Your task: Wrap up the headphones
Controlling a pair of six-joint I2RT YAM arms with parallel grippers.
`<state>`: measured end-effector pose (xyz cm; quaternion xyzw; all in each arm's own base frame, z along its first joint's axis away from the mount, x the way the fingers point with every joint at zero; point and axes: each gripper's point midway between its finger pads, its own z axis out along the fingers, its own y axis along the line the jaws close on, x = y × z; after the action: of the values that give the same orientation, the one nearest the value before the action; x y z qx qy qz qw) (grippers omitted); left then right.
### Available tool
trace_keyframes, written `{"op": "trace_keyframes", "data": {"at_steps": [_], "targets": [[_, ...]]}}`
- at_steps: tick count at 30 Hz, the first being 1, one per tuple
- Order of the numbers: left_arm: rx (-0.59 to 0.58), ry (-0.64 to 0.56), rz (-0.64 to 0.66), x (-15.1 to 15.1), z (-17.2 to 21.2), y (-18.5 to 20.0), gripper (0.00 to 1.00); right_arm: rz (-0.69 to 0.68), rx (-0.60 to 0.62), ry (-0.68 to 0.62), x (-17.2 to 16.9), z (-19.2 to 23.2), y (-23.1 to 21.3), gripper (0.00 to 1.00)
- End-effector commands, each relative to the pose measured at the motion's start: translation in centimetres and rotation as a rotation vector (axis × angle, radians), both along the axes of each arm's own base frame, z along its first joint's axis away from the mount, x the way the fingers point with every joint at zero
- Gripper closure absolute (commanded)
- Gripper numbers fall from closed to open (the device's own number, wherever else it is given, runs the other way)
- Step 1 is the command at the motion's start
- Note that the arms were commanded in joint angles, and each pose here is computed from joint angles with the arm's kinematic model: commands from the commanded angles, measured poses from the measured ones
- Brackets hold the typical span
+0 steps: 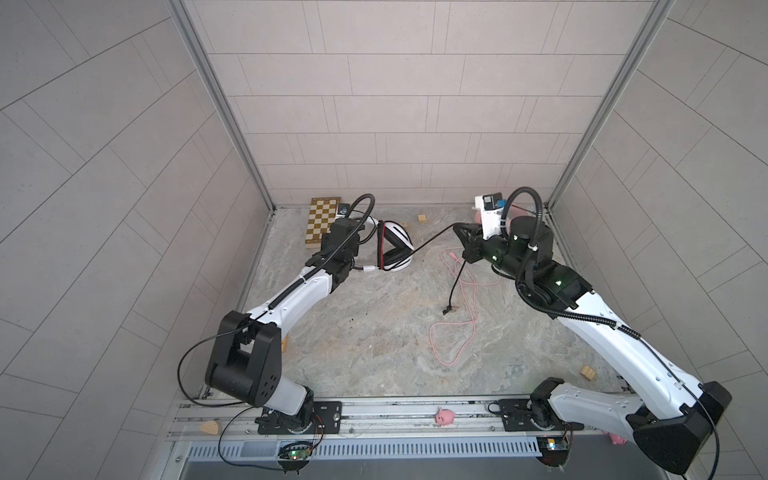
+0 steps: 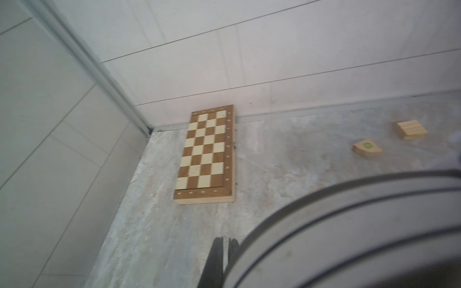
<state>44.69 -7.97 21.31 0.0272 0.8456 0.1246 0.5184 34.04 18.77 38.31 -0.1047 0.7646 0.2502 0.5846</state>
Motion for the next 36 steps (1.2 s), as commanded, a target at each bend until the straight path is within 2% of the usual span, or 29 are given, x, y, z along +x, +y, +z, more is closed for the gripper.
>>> {"op": "trace_keyframes", "data": {"at_steps": [1, 6, 12, 15, 20, 36], "targets": [[0.000, -0.052, -0.122, 0.9, 2.4, -3.1, 1.00, -0.047, 0.099, -0.092, 1.1, 4.1, -2.7, 0.92], [0.022, -0.001, -0.336, -0.1, 1.7, -8.2, 1.00, -0.110, 0.118, -0.083, 3.4, 4.2, -4.9, 0.92], [0.169, 0.073, -0.621, -3.2, 0.0, -14.7, 1.00, -0.143, 0.118, -0.084, 6.0, 4.3, -6.0, 0.92], [0.129, 0.089, -0.738, -4.7, 0.0, -17.2, 1.00, -0.163, 0.131, -0.072, 7.4, 4.0, -7.0, 0.92], [-0.017, 0.040, -0.823, -6.2, 1.8, -19.2, 1.00, -0.181, 0.174, -0.016, 9.1, 1.5, -8.4, 0.92], [-0.216, -0.115, -0.963, -9.7, 8.1, -20.6, 1.00, -0.175, 0.139, 0.247, 10.7, -11.4, -8.2, 0.92]]}}
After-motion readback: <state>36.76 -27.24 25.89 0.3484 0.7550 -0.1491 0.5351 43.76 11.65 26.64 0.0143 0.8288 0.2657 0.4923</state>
